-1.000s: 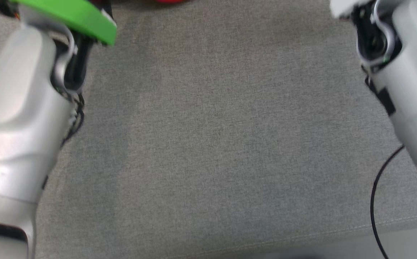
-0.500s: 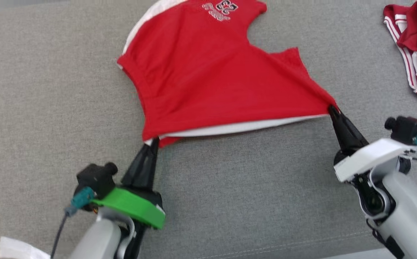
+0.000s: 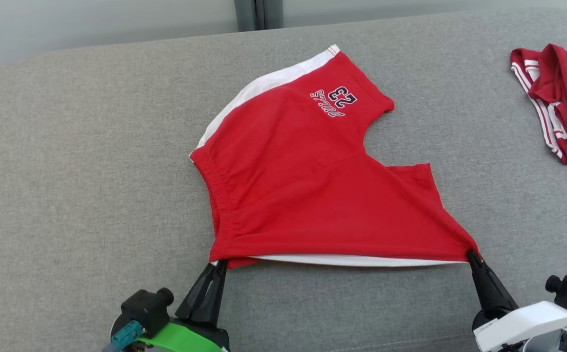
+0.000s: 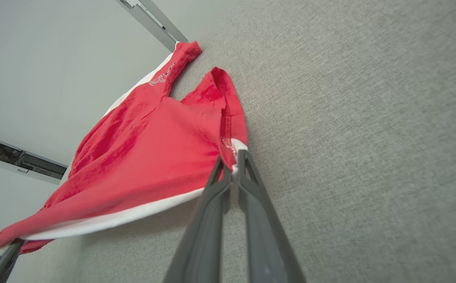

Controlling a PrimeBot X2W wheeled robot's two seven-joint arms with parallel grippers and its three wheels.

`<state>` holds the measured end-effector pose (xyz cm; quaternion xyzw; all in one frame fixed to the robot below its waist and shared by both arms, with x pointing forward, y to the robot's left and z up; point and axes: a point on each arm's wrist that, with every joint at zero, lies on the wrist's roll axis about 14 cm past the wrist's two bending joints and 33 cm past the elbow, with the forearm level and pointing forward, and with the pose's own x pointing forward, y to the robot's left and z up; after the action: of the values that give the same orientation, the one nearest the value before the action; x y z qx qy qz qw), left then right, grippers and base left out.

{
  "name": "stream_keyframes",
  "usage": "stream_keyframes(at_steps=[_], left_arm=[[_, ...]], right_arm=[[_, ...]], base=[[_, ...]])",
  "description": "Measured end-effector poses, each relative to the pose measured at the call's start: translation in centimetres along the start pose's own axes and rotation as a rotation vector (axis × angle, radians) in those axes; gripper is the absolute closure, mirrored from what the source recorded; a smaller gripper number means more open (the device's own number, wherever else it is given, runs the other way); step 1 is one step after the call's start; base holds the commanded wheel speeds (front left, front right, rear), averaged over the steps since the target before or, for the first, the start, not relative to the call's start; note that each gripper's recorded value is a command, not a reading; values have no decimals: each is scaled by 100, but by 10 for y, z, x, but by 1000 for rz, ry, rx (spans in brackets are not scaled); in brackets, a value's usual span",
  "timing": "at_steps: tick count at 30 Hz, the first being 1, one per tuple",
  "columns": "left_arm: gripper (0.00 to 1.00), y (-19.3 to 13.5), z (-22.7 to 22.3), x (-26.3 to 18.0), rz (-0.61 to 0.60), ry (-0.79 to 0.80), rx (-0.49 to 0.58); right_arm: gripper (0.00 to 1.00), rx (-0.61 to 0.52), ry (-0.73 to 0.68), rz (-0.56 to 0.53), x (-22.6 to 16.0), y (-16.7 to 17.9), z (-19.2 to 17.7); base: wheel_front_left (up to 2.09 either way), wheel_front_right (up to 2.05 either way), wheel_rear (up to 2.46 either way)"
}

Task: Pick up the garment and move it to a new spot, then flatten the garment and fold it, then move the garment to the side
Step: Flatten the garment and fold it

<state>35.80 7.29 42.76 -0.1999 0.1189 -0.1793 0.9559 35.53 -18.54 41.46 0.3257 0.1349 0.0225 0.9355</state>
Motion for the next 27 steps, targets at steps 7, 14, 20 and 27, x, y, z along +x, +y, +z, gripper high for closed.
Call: stream_keyframes(at_steps=[7, 14, 20, 27], left_arm=[[100, -12, 10, -2, -28, -41, 8], [100, -25, 34, 18, -93, -105, 60], [100, -25, 57, 44, -124, -151, 107], [100, -10, 68, 83, -117, -150, 139]], right_arm=[[100, -72, -66, 29, 6, 12, 30], [100, -181, -111, 109, 50, 40, 73], [100, -266, -107, 182, 103, 70, 98], [100, -359, -60, 222, 179, 97, 103]], base=[[0, 0, 0], [0, 0, 0], [0, 0, 0], [0, 0, 0]])
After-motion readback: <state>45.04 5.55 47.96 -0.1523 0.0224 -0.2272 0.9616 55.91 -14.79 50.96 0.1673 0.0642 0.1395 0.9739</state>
